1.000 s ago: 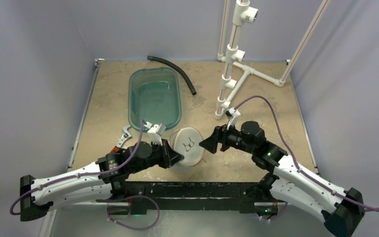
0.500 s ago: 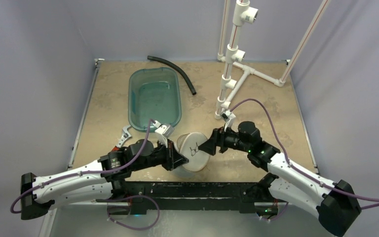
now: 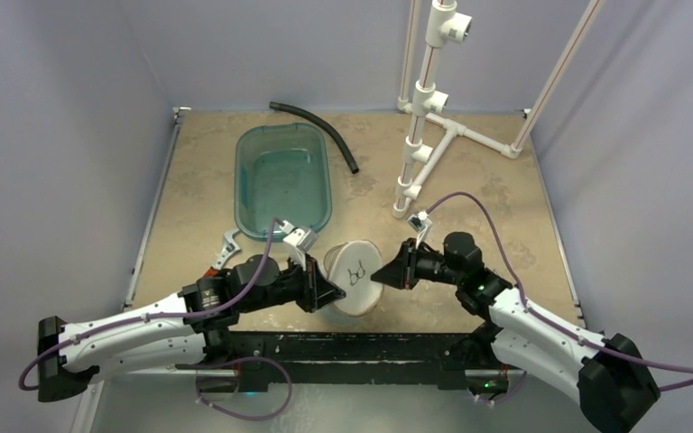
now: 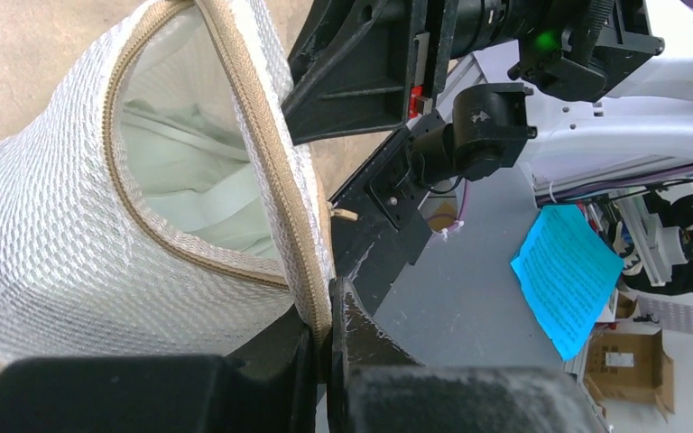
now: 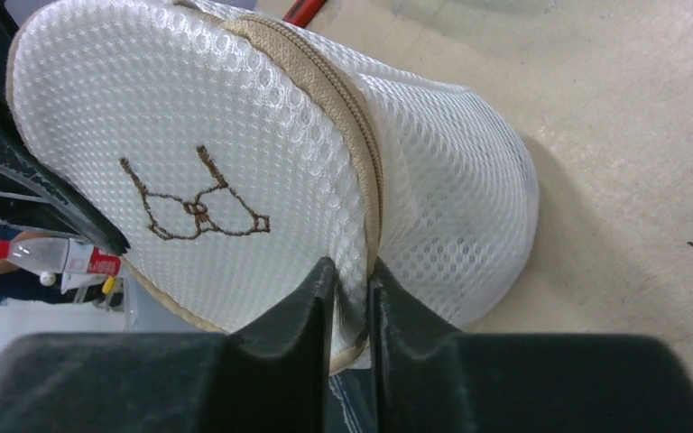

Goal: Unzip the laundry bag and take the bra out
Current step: Unzip the laundry bag at the center of the board.

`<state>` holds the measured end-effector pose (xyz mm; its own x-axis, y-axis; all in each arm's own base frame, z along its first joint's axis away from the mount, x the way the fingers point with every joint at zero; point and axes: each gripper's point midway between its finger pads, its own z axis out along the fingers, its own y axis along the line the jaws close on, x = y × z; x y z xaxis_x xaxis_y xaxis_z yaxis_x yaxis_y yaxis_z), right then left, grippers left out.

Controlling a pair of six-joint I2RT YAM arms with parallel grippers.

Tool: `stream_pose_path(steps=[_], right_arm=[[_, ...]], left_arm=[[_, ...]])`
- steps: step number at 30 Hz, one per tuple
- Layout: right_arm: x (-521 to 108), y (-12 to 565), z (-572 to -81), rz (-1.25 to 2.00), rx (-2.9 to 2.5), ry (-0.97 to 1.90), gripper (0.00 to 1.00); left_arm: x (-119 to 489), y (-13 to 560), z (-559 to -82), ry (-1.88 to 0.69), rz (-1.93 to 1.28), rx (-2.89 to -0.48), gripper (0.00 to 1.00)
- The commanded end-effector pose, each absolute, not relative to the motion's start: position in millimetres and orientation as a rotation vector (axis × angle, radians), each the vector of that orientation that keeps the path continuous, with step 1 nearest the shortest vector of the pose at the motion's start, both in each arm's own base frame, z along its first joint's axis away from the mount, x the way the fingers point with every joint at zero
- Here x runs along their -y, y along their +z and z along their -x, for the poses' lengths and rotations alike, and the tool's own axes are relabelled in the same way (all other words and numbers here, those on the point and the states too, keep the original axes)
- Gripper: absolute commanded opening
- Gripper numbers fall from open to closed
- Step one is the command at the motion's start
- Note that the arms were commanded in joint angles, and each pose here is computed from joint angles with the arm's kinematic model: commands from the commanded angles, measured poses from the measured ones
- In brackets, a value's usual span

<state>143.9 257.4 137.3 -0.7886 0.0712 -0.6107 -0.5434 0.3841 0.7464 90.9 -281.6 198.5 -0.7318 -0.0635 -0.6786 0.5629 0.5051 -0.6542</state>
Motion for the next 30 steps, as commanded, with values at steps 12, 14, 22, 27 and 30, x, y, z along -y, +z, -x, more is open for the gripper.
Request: stream_pose_path(steps=[12,14,22,27,30], right_arm=[[-241,231,-164,0.177,-1.861,1.392,0.00],[-235,233,-174,0.086,-1.846,1.361,0.00],[-223,228,-193,-0.181,-1.811,1.361,0.00],[-222,214,-193,-0.235,-1.830,1.376,0.00],[-221,203,-191,-0.241,-1.845,1.372,0.00]], left_arm=[[272,212,-113,-1.261,-0.086,-2.060,0.81],[269,205,-115,-1.285,0.011,-2.068,0.82],[267,185,-125,-1.433,0.367,-2.037,0.86],[279,185,-138,-1.460,0.463,-1.996,0.87],[287,190,-146,-1.477,0.510,-1.955,0.87]])
